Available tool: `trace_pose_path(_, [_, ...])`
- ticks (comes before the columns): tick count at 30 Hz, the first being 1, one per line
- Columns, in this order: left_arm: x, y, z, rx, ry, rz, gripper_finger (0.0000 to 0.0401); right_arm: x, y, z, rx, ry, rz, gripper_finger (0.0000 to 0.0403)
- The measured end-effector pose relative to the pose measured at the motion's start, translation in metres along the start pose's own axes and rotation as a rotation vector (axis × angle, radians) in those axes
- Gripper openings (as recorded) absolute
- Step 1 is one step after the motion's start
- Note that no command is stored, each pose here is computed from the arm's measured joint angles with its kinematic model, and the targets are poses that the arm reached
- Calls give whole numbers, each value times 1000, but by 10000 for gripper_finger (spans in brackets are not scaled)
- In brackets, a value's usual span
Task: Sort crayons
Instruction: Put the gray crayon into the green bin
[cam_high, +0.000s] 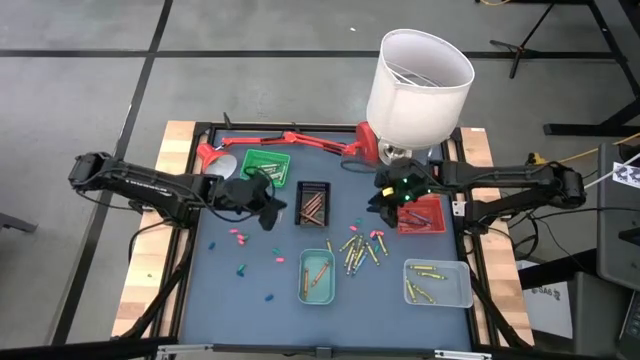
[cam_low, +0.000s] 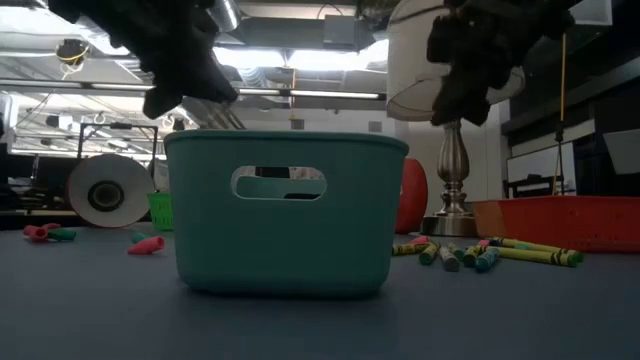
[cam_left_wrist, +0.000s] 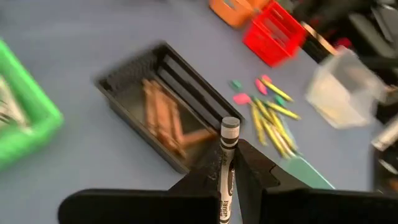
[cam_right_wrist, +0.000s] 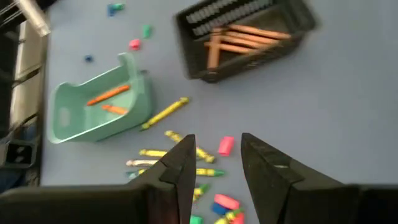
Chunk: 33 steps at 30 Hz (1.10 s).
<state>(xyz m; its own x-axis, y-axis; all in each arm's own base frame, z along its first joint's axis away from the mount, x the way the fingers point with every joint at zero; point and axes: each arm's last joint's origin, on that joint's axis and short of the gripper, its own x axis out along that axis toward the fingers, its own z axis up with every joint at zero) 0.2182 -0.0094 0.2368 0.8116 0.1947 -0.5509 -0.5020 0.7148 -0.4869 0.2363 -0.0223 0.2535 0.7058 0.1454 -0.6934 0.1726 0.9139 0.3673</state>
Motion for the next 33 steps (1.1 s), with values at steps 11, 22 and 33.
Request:
trace_pose_path(11, [6, 38, 34, 116, -146, 230, 10, 17, 48, -15, -217, 24, 92, 127])
trace_pose_path(22, [5, 64, 51, 242, -158, 372, 10, 56, 75, -42, -274, 182, 136, 127])
trace_pose_path(33, [3, 85, 53, 329, -85, 511, 10, 84, 87, -59, -317, 254, 160, 127])
